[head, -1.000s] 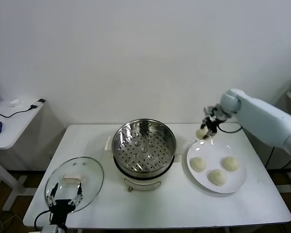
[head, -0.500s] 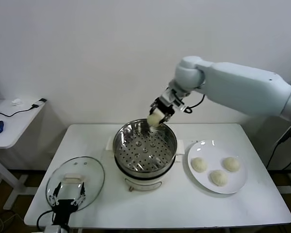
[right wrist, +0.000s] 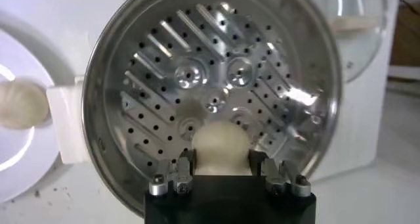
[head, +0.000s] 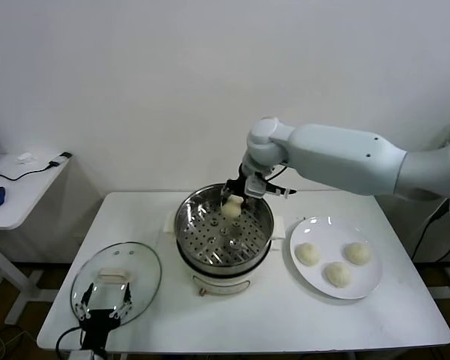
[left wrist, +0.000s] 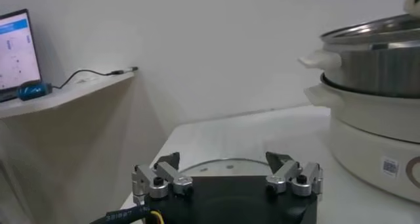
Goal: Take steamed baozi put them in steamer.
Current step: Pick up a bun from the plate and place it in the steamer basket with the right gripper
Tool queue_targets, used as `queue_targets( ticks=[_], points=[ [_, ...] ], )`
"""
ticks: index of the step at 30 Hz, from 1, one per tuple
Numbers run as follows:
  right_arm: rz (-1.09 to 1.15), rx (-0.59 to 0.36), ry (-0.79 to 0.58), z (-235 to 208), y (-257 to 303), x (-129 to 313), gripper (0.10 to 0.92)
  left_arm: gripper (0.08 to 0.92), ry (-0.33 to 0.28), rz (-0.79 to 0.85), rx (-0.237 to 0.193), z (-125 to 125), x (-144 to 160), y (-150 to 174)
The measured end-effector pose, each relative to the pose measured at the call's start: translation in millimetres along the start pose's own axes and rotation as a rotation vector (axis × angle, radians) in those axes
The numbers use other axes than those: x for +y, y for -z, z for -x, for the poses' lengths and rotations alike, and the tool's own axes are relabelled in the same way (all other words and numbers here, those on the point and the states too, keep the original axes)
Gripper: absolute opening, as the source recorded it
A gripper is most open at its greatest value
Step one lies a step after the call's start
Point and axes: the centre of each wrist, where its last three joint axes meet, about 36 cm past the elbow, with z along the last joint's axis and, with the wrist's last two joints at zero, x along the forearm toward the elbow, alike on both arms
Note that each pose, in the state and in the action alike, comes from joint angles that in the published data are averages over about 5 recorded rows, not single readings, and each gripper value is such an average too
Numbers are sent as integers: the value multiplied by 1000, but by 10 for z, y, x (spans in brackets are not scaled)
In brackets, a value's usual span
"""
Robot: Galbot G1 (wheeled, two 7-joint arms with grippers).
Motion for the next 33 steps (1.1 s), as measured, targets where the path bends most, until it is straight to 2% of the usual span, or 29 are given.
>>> queue_targets(
  ticks=[13,21,27,33],
  points=[
    [-42,-6,-18,387,-192,-77,595,823,11,1,5,49,8,-35],
    [-53,-24,-22,451,-230,-103,786,823,14,4,8,59,4,-55],
    [-40,-35,-15,288,-254,-73,822,823,9,3,4,58,-10,-38],
    [52,-37,-30,-168,-350,118,823,823,2,2,0,48,-37,-18]
  ],
)
